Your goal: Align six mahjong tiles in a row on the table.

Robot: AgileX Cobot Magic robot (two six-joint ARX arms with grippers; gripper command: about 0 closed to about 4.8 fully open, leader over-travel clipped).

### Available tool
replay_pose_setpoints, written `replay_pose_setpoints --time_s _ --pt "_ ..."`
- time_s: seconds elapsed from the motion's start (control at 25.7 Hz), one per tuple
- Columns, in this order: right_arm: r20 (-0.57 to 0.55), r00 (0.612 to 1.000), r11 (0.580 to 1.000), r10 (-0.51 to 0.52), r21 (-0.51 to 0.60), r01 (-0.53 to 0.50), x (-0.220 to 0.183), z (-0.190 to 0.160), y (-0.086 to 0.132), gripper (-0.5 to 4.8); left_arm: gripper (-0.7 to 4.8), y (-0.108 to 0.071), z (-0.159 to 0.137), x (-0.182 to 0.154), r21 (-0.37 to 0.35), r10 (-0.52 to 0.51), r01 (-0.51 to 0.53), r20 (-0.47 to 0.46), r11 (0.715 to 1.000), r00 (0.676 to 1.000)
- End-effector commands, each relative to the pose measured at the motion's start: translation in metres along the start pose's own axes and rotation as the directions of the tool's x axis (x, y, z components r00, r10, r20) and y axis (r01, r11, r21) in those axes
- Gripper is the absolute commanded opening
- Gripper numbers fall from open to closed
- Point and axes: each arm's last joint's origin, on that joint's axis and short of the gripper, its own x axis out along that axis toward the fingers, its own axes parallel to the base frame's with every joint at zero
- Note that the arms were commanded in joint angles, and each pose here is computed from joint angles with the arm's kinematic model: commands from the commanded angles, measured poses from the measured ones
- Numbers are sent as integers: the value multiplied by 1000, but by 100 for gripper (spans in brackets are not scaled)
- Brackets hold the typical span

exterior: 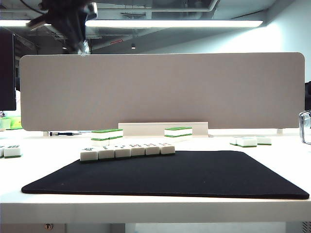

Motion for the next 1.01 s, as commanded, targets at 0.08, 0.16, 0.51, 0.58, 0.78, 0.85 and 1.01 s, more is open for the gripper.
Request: replay_pose_setpoints --time_s 0.08,0.16,0.51,0.58,0.78,0.85,1.01 --pt "23 1000 1000 4 -13 -4 -2 -1 1 -1 17 -11 -9 -24 21 -156 156 24 988 987" --pt "23 1000 1000 4 -13 -4 -2 -1 1 -1 17 -12 -10 -28 29 -167 166 33 986 985" --pt "23 1000 1000 4 -13 -4 -2 -1 1 -1 18 -2 -4 -27 63 110 -118 115 991 987" --pt "23 1000 1000 4 -13 -4 -2 -1 1 -1 18 1 -1 -24 58 171 -181 136 982 976" --pt "21 1000 1000 4 -12 -4 -2 -1 1 -1 18 3 -1 -36 17 304 -336 390 942 870" --pt "21 1000 1000 4 -12 -4 -2 -1 1 -1 18 2 -8 -42 10 284 -336 513 942 810" --pt "20 1000 1000 4 -12 -4 -2 -1 1 -1 18 15 -44 -51 -88 339 -390 690 916 640"
